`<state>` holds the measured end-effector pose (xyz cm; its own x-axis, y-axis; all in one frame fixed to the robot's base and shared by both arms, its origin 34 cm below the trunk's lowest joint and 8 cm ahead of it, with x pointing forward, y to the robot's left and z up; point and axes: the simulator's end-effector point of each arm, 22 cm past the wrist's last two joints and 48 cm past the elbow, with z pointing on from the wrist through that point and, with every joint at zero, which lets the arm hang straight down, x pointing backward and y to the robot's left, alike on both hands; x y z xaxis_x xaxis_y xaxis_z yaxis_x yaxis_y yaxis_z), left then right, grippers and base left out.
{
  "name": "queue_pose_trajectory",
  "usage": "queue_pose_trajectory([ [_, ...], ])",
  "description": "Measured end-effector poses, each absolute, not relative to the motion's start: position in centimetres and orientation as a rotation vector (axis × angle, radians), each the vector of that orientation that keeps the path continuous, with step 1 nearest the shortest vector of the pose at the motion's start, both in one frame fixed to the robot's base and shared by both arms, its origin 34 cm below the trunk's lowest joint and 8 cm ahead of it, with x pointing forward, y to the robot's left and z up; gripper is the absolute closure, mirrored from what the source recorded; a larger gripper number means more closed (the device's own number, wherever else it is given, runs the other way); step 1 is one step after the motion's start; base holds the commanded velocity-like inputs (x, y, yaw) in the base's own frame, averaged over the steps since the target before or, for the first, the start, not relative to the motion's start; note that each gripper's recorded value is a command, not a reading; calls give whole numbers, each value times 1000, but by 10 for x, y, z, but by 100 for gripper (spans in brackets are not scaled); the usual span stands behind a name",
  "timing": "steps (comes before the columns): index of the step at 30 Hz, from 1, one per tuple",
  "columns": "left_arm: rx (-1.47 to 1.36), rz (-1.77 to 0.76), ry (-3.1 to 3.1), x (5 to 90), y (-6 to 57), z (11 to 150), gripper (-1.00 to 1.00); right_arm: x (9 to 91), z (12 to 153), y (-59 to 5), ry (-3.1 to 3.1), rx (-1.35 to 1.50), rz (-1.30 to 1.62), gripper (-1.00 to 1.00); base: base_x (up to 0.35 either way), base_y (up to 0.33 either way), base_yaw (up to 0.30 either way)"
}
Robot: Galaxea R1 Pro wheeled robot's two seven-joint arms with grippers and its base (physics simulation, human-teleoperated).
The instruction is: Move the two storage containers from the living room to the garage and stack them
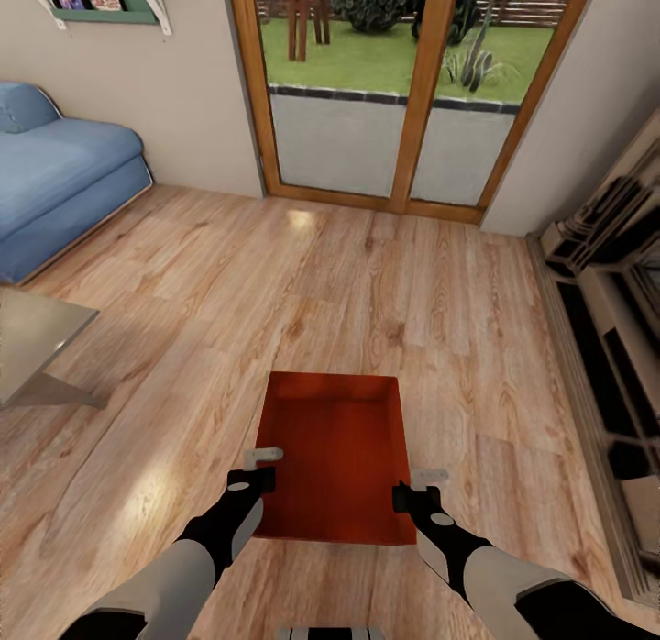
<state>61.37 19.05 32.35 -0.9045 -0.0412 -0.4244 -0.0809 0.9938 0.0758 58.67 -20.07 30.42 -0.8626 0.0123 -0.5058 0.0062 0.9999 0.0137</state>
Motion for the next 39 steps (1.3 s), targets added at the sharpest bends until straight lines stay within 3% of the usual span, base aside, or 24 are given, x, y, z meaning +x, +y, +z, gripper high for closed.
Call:
queue_pose_trajectory([
  [39,-93,127,2711,619,193,396,100,593,379,-198,2621,9,11,100,0,0,0],
])
